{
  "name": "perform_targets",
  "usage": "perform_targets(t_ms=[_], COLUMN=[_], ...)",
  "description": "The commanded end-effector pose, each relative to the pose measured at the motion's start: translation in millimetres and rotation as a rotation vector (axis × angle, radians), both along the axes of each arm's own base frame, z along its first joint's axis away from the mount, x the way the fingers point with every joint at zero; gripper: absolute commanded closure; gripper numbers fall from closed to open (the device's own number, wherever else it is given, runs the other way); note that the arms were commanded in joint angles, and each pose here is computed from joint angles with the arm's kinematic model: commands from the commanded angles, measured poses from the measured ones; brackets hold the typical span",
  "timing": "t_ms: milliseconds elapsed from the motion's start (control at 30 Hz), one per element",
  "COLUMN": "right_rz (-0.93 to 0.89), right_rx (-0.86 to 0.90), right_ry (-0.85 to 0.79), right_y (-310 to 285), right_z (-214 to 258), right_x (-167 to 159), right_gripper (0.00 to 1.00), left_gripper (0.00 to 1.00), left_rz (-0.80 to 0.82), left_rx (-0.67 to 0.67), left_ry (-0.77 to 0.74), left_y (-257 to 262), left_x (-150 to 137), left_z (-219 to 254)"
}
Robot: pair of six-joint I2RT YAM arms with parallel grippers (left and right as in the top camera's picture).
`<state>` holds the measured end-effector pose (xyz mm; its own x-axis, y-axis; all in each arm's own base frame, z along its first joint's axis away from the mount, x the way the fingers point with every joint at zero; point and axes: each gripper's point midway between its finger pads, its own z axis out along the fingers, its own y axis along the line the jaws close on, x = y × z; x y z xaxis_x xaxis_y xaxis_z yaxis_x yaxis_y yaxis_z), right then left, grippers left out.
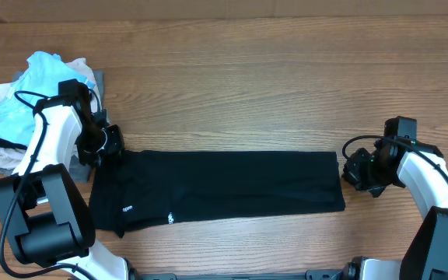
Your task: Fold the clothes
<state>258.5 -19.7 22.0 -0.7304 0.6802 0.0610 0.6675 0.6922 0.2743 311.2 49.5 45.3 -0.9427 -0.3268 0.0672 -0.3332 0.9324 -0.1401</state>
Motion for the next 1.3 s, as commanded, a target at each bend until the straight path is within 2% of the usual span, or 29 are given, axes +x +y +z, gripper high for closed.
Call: perform_targets(t_ms=[0, 67, 267, 300, 400, 467, 533, 667, 700, 800, 1000, 1067, 1100, 1133, 1167, 1233, 1267], right_rz=[0.096, 0.126, 0.128, 0.133, 0.147, 0.152, 0.157, 0.173, 0.179, 0.196, 0.169, 0.136, 0.114, 0.089, 0.080, 0.079, 0.078], right_rx=[0.066, 0.101, 0.132, 0.136, 0.141, 0.153, 0.160, 0.193, 0.213, 0.212, 0.070, 0.014, -0.018, -0.051, -0.063, -0.063, -0.066], right_ry=[-0.123, -0.149, -0.058, -0.047, -0.038, -0.039, -0.053, -0.099, -0.098, -0.060, 0.092, 0.139, 0.157, 0.169, 0.163, 0.145, 0.135], right_y=[9.6, 15.1, 23.9, 26.7, 33.2, 38.1, 41.1, 46.8, 49.8, 49.5, 26.2, 16.5, 10.9, 5.2, 2.9, 2.8, 2.2], right_z=[20.8, 29.4, 25.4, 22.1, 12.7, 8.2, 4.6, 9.7, 14.0, 27.5, 27.3, 23.1, 21.0, 19.4, 18.9, 18.8, 18.7], right_x=[16.5, 17.7, -6.7, -10.6, -16.5, -18.8, -18.1, -10.2, -10.8, -17.7, -43.5, -50.9, -53.4, -53.9, -51.9, -47.4, -45.1], right_gripper=[0.76, 0.76, 0.72, 0.69, 0.52, 0.52, 0.54, 0.93, 0.96, 0.96, 0.96, 0.93, 0.85, 0.70, 0.59, 0.52, 0.45], left_gripper=[0.80, 0.79, 0.78, 0.78, 0.78, 0.78, 0.78, 0.78, 0.78, 0.77, 0.77, 0.76, 0.77, 0.77, 0.77, 0.76, 0.75], left_rz=[-0.012, -0.024, -0.027, -0.027, -0.026, -0.026, -0.026, -0.026, -0.027, -0.026, -0.026, -0.026, -0.026, -0.026, -0.026, -0.026, -0.026], left_rx=[-0.004, -0.004, -0.002, -0.002, -0.001, 0.000, 0.000, 0.000, 0.000, 0.000, 0.000, 0.000, 0.000, 0.000, 0.000, 0.000, 0.000], left_ry=[-0.049, -0.050, -0.057, -0.059, -0.066, -0.068, -0.069, -0.070, -0.069, -0.069, -0.070, -0.070, -0.070, -0.070, -0.070, -0.070, -0.069], left_y=[0.1, 0.0, 0.4, 0.6, 0.9, 0.9, 1.0, 1.1, 0.8, 1.0, 1.0, 1.0, 1.0, 1.0, 1.0, 1.0, 1.0], left_x=[6.3, 6.3, 7.7, 8.4, 10.1, 10.4, 10.7, 10.9, 10.8, 10.8, 11.0, 11.0, 11.0, 11.0, 11.0, 10.9, 10.8], left_z=[13.5, 13.5, 13.5, 13.5, 13.5, 13.5, 13.5, 13.5, 13.5, 13.5, 13.5, 13.5, 13.5, 13.5, 13.5, 13.5, 13.5])
